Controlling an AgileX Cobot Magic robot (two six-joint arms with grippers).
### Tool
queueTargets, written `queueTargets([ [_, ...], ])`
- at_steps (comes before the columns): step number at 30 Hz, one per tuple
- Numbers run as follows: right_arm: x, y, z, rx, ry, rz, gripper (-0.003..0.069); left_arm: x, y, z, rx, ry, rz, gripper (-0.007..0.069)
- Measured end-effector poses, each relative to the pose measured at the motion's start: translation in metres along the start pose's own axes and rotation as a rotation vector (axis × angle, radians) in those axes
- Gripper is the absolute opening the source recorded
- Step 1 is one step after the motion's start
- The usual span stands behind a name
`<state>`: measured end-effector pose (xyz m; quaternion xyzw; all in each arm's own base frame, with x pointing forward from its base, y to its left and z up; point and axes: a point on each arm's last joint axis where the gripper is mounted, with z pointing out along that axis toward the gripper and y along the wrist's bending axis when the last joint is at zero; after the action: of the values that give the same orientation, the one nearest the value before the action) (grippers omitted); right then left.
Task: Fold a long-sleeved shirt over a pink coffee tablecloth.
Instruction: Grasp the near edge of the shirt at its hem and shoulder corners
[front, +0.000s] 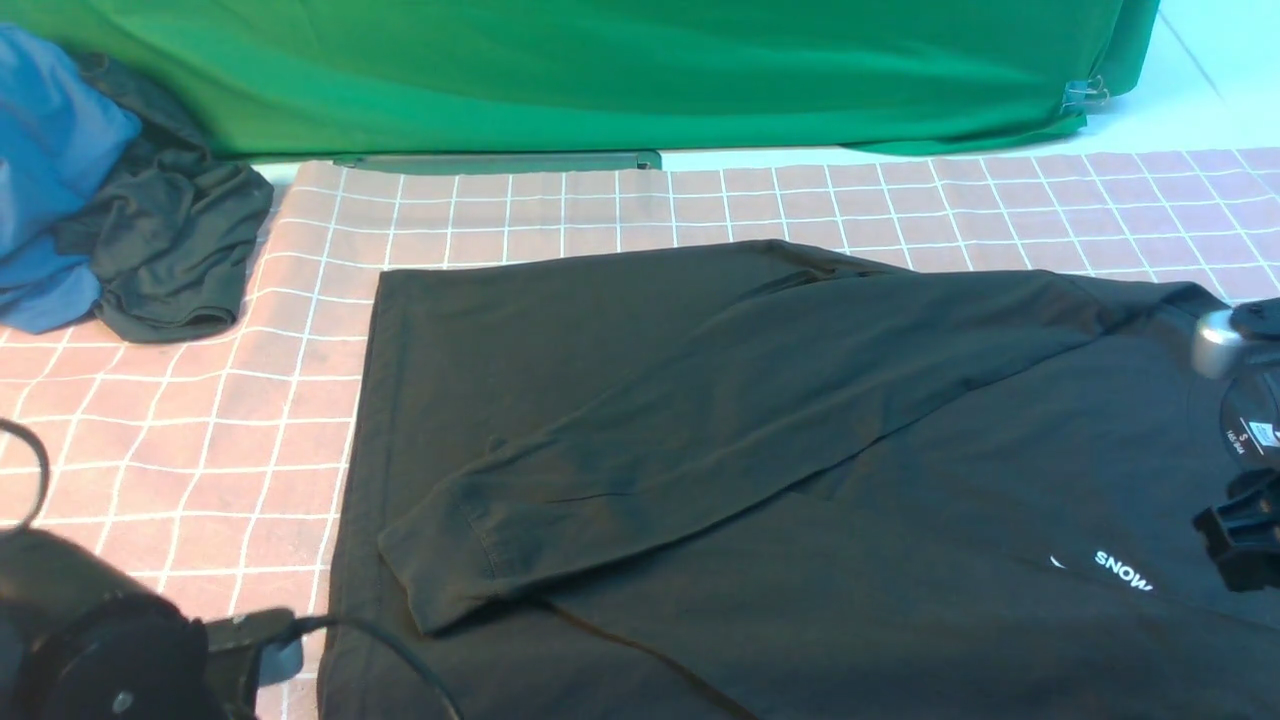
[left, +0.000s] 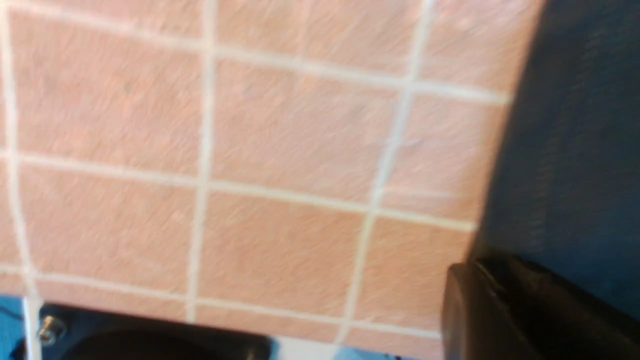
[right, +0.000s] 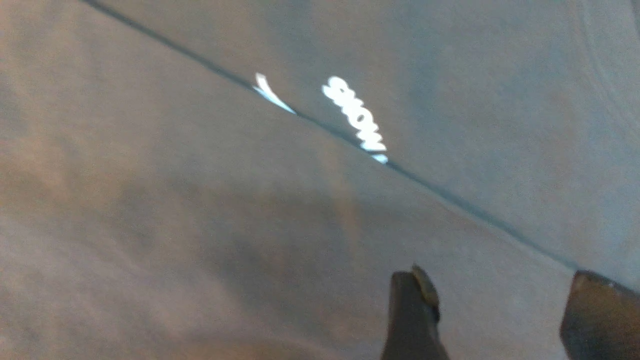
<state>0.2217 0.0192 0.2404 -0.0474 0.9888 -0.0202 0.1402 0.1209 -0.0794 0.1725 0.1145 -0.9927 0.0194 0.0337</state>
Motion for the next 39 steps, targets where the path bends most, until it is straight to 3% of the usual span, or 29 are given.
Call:
queueTargets([
  [8, -0.003, 0.002, 0.000, -0.004, -0.034, -0.011, 0.0430, -0.001, -0.001, 0.004, 0.029, -0.030, -0.020, 0.0488],
  [13, -0.004, 0.002, 0.000, -0.005, -0.047, -0.020, 0.0430, 0.001, -0.001, 0.009, 0.059, -0.036, -0.039, 0.0554],
  [15, -0.005, 0.002, 0.000, -0.005, -0.051, -0.029, 0.0430, 0.003, 0.000, 0.012, 0.065, -0.017, -0.051, 0.0526],
  [20, -0.005, 0.002, 0.000, -0.005, -0.051, -0.033, 0.0430, 0.005, 0.000, 0.014, 0.077, -0.006, -0.036, 0.0317],
  [22, -0.004, 0.002, 0.000, -0.004, -0.049, -0.033, 0.0430, 0.005, 0.000, 0.014, 0.082, -0.007, -0.020, 0.0130],
  [24, -0.004, 0.002, 0.000, -0.004, -0.041, -0.034, 0.0430, 0.005, -0.001, 0.012, 0.084, -0.007, -0.015, 0.0050],
  [29, 0.001, 0.001, 0.000, -0.002, 0.009, -0.034, 0.0430, -0.001, -0.002, -0.003, 0.005, 0.006, 0.024, 0.0030],
  [34, 0.012, 0.001, -0.001, 0.003, 0.132, -0.034, 0.0430, -0.010, 0.013, -0.021, -0.233, -0.029, 0.029, 0.0030],
  [39, 0.023, 0.003, 0.005, -0.021, 0.200, -0.021, 0.0430, -0.015, 0.022, -0.026, -0.247, -0.053, -0.033, 0.0030],
])
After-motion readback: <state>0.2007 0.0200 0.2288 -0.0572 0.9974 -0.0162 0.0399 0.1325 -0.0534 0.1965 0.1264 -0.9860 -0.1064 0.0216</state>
